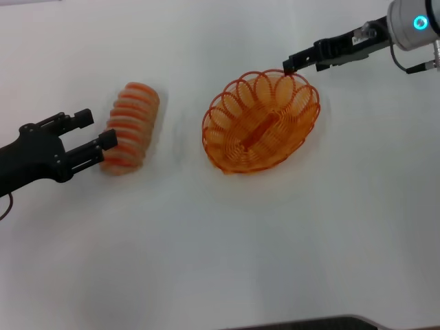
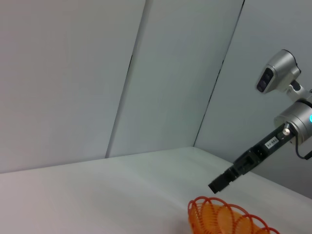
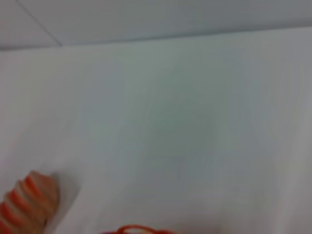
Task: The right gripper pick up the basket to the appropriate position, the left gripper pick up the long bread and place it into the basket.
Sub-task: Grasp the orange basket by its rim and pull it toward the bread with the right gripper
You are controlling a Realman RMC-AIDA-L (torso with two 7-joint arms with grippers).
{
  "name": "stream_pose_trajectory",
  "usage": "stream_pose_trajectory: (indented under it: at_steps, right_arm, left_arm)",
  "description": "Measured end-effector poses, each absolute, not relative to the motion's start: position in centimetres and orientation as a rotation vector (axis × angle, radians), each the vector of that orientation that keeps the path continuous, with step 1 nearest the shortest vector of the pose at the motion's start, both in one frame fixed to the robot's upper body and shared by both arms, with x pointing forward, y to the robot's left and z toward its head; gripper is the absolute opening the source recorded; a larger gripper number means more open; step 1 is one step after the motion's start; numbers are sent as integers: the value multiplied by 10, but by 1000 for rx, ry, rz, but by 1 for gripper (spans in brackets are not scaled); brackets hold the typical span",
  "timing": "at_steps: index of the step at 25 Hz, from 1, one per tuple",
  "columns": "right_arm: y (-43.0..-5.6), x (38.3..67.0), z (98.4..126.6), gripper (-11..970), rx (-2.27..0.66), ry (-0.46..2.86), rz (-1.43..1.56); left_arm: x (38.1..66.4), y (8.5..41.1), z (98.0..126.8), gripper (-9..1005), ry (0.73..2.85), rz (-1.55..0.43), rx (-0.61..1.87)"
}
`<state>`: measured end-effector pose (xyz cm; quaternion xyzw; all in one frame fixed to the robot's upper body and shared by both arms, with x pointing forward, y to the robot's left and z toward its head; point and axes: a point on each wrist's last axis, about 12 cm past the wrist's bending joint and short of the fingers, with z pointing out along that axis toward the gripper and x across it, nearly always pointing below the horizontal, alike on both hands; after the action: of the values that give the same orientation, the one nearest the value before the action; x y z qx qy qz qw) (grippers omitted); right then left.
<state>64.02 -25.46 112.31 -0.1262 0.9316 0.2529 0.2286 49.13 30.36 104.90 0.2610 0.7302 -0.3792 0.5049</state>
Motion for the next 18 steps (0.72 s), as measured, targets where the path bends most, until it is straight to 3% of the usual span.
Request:
stream_pose_trajectory:
  at_steps: [18]
  right_arm:
    - [-233,636,1108,757,-578,2641,507]
  left_arm:
    - [492,303,1047,676,1771,-893,631]
